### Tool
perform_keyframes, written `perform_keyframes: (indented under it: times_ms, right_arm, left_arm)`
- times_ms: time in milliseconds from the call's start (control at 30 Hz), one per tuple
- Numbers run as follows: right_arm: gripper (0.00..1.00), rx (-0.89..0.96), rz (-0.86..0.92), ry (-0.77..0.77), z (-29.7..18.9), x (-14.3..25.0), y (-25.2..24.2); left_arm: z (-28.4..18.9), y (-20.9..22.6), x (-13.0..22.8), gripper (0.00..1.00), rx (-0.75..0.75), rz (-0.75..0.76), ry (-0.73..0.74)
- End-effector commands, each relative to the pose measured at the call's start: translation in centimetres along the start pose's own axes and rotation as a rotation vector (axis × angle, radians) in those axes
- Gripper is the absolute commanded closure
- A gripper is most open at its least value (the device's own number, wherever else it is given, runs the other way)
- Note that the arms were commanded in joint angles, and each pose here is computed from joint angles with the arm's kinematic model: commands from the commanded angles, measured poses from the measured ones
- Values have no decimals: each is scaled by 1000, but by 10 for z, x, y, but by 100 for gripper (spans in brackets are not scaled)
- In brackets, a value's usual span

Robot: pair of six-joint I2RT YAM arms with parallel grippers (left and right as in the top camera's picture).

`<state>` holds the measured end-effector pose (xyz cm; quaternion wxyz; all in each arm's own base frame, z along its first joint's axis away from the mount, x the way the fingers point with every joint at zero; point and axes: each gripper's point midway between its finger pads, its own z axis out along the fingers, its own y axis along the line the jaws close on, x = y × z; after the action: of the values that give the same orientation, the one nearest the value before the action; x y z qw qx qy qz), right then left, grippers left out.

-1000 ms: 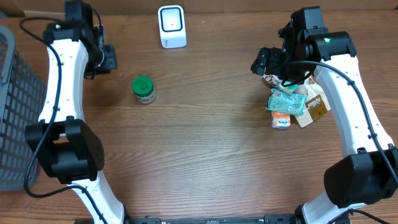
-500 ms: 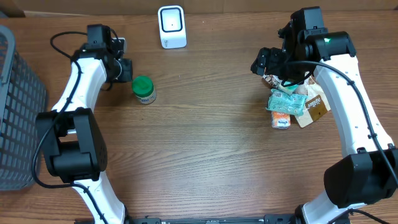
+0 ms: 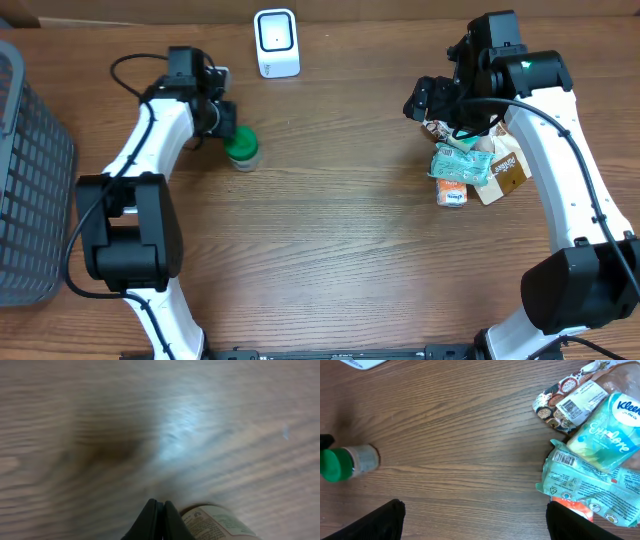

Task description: Scan the item barcode

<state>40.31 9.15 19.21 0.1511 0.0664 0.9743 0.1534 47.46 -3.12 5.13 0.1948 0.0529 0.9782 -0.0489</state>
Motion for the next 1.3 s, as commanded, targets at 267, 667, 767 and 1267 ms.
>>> perform_keyframes:
  times_ms: [267, 667, 767, 1267]
  right_arm:
    - [12, 6, -9, -19, -5, -4, -1]
    - [12, 8, -7, -13, -5, -2, -2]
    - [12, 8, -7, -13, -5, -2, -2]
    - [12, 10, -5, -6, -5, 0, -2]
  left_arm:
    - [-2, -53, 37, 96, 137, -16, 150]
    - [-12, -130, 56, 96, 349, -91, 246]
    - [-14, -144, 69, 96, 342, -69, 294]
    - [-25, -136, 104, 96, 290, -120, 450]
